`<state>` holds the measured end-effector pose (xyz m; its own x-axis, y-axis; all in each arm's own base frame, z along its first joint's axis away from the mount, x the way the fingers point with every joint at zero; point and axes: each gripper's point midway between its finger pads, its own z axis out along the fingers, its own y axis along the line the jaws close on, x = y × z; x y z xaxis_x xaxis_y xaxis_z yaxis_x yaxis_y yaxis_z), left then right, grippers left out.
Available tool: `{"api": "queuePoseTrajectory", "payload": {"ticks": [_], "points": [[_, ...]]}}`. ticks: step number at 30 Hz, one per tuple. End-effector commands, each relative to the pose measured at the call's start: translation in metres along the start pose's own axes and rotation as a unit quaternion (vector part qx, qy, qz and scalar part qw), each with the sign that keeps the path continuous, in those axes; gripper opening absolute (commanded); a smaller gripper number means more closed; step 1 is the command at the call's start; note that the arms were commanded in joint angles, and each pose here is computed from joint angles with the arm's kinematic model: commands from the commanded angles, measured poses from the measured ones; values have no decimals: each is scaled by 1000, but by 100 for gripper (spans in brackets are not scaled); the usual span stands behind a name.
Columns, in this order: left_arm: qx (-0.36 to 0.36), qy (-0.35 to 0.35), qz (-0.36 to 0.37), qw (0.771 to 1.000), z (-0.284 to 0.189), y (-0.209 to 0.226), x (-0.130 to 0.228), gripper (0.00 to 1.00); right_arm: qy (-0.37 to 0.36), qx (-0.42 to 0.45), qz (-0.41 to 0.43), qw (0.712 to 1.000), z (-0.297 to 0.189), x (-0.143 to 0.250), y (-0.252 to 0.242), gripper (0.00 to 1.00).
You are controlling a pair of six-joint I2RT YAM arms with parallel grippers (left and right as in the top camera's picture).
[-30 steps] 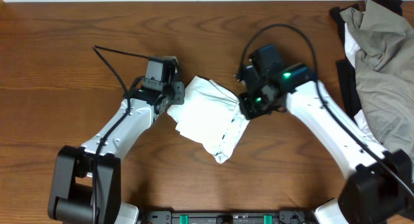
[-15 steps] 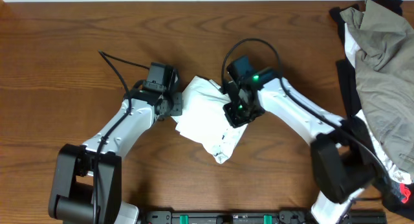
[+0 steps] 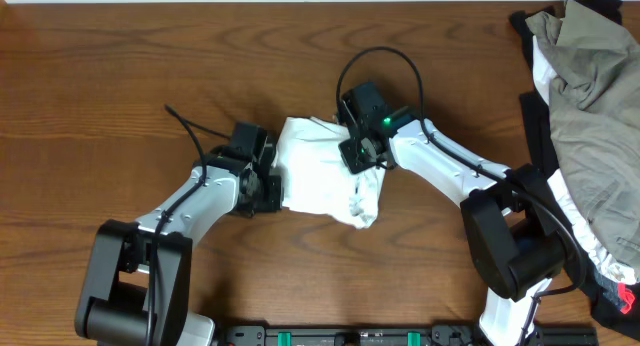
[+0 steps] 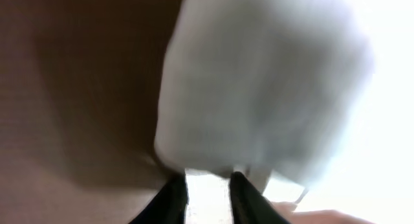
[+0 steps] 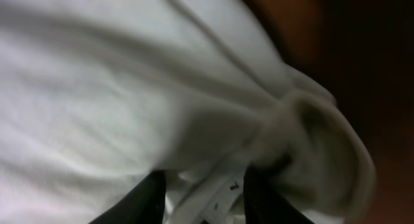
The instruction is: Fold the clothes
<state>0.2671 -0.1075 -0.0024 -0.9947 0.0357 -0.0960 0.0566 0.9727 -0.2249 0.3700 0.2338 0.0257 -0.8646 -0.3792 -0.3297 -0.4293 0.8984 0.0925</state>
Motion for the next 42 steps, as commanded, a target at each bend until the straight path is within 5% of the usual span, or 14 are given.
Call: {"api": "queuePoseTrajectory", "payload": {"ticks": [1, 10, 17, 20, 26, 32, 42], "points": [[10, 44, -17, 999, 4, -1, 22, 19, -23, 28, 1, 999, 4, -11, -12, 43], [5, 64, -21, 998, -13, 0, 38, 8, -87, 21, 2, 996, -33, -40, -9, 40], [-41, -137, 8, 990, -66, 6, -31, 16, -107, -32, -17, 994, -101, -34, 18, 31], [-53, -249, 13, 967, -95, 4, -76, 26, -86, -33, -39, 995, -108, -20, 25, 32], [-15, -383, 25, 923, -120, -17, -142, 28, 1, -39, -17, 999, -90, 19, 33, 24], [33, -357, 44, 933, -74, -30, -155, 27, 54, -35, -20, 998, -62, 39, 39, 23], [51, -233, 39, 970, 0, -24, -119, 27, 113, -23, -8, 993, -11, 59, 35, 21]]}}
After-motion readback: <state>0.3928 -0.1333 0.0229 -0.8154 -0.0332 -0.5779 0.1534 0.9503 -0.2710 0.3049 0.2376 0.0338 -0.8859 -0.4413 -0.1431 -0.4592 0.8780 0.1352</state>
